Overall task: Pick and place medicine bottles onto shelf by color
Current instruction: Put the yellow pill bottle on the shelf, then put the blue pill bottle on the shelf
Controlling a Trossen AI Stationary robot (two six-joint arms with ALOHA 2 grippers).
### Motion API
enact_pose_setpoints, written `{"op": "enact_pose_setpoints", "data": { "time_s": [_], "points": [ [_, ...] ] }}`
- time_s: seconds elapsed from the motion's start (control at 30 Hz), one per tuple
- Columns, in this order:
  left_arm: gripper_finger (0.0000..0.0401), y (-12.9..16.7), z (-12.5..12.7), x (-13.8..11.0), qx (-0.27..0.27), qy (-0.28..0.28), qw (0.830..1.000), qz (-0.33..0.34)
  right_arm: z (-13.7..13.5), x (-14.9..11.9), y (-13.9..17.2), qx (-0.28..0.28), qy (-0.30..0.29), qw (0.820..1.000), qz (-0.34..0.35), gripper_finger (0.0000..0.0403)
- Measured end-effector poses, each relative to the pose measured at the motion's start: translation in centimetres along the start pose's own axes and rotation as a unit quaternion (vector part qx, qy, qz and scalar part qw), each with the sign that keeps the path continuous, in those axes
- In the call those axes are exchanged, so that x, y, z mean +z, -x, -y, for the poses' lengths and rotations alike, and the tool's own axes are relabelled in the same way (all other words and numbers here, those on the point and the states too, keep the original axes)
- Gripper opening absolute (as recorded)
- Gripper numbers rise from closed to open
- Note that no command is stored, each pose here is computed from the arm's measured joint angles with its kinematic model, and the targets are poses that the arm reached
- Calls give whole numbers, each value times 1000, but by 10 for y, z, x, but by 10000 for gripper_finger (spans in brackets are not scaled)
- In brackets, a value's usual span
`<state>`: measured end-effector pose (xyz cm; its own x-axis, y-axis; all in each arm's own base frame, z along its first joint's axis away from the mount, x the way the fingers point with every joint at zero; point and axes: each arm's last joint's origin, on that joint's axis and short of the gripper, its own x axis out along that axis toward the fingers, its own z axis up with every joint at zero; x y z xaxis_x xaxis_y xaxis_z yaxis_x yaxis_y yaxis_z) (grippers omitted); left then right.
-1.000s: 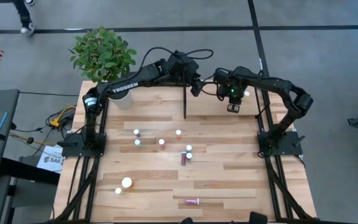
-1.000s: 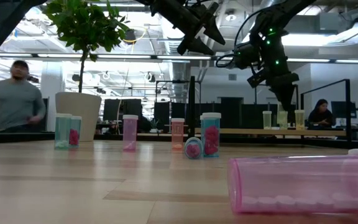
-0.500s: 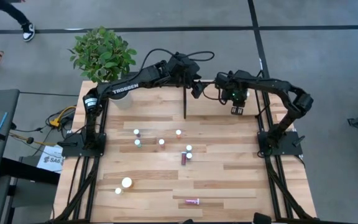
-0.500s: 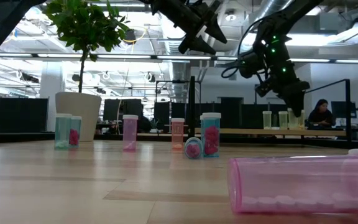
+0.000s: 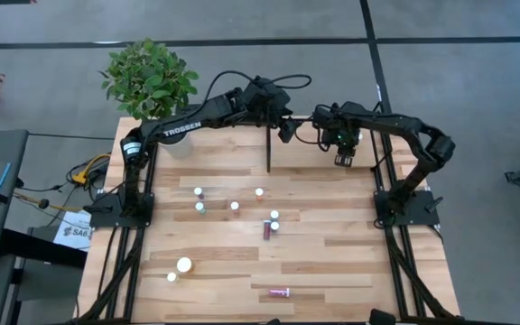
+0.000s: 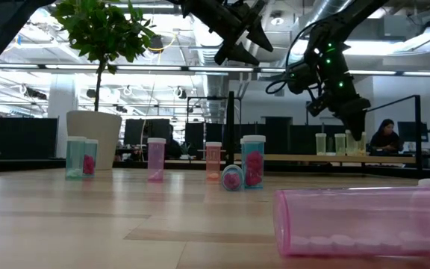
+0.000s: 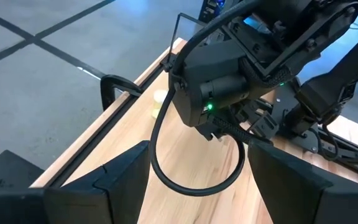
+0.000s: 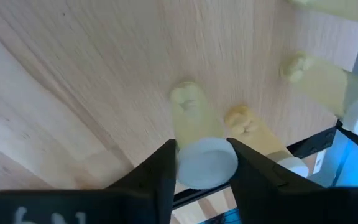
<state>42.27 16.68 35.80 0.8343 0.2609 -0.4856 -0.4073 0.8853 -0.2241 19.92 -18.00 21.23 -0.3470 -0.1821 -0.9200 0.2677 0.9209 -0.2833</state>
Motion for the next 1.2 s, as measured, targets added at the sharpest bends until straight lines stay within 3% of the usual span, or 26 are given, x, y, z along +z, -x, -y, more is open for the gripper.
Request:
{"op": "enact_pose_setpoints", "data": {
  "time_s": [0.37,0.57,0.93,1.2],
  "points": [
    [256,0,0,0,0,2,1000,0,4,-1,11,0,-13,1000,-3,231],
    [256,0,0,-1,1,1,1000,-5,15,-2,36,-16,-35,999,9,240],
    [256,1,-1,-16,10,-1,996,-84,36,-25,108,-31,-150,985,78,227],
    [256,1,28,-24,-76,-22,991,-106,26,-64,147,-21,-260,952,161,223]
  ]
}}
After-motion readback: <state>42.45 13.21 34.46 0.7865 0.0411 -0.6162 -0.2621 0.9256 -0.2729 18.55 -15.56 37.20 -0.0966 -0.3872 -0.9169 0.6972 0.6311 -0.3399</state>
